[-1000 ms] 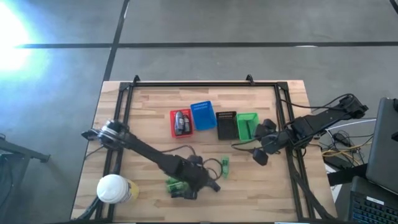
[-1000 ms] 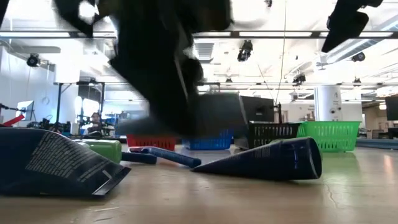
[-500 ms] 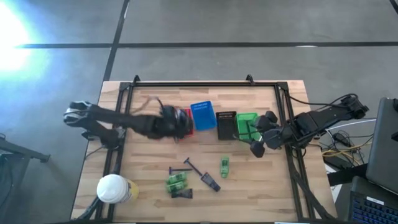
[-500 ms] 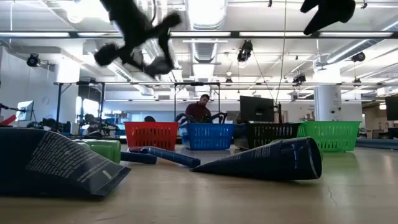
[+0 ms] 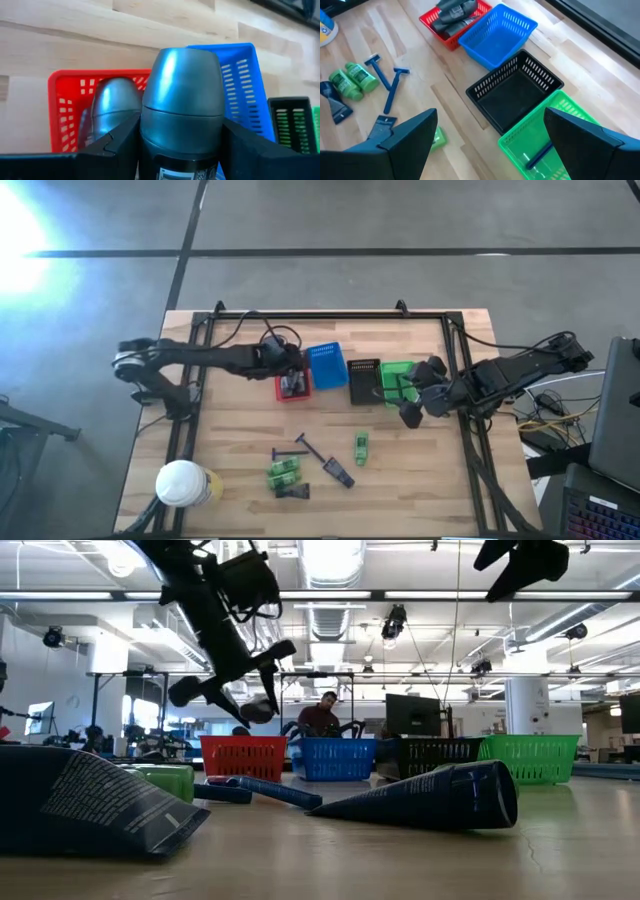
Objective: Pick & Place Travel size toiletries
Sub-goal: Put the gray deodorant into the red bin, then put the blue shaving cream into the black bin
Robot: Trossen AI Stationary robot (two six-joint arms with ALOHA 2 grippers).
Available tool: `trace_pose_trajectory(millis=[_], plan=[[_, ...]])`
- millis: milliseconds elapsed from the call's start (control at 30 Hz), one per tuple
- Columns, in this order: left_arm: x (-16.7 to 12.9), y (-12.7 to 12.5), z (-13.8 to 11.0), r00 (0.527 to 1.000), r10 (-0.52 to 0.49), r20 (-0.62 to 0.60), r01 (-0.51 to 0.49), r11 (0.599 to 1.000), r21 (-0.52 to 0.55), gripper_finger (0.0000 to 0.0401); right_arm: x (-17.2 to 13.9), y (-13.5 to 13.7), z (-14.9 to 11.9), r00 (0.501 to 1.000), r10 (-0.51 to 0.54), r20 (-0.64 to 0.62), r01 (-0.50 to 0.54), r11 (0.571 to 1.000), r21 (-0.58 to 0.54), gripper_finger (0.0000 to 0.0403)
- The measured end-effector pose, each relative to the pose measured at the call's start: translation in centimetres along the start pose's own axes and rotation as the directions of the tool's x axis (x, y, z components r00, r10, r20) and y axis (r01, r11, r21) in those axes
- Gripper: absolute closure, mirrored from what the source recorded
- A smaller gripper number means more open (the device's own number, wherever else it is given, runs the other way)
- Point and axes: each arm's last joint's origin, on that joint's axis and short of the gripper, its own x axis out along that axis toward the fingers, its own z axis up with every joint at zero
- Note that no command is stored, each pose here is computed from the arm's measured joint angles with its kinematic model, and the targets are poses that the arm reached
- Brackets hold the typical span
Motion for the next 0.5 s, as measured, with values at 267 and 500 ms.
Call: trace_pose_trajectory(millis=[267, 500], plan=[[0.51, -1.15, -0.18, 1.000, 0.007, -0.006, -0.007, 1.000, 0.022, 0.0118, 0.24, -0.07, -0.25, 1.000, -0.008, -0.007, 0.008, 1.000, -0.012, 0.0039], [-0.10, -0.45, -1.00, 0.997, 0.065, -0.046, -0.064, 0.997, 0.031, 0.0087, 0.26, -0.08, -0.29, 1.000, -0.009, -0.008, 0.009, 1.000, -0.024, 0.0039]])
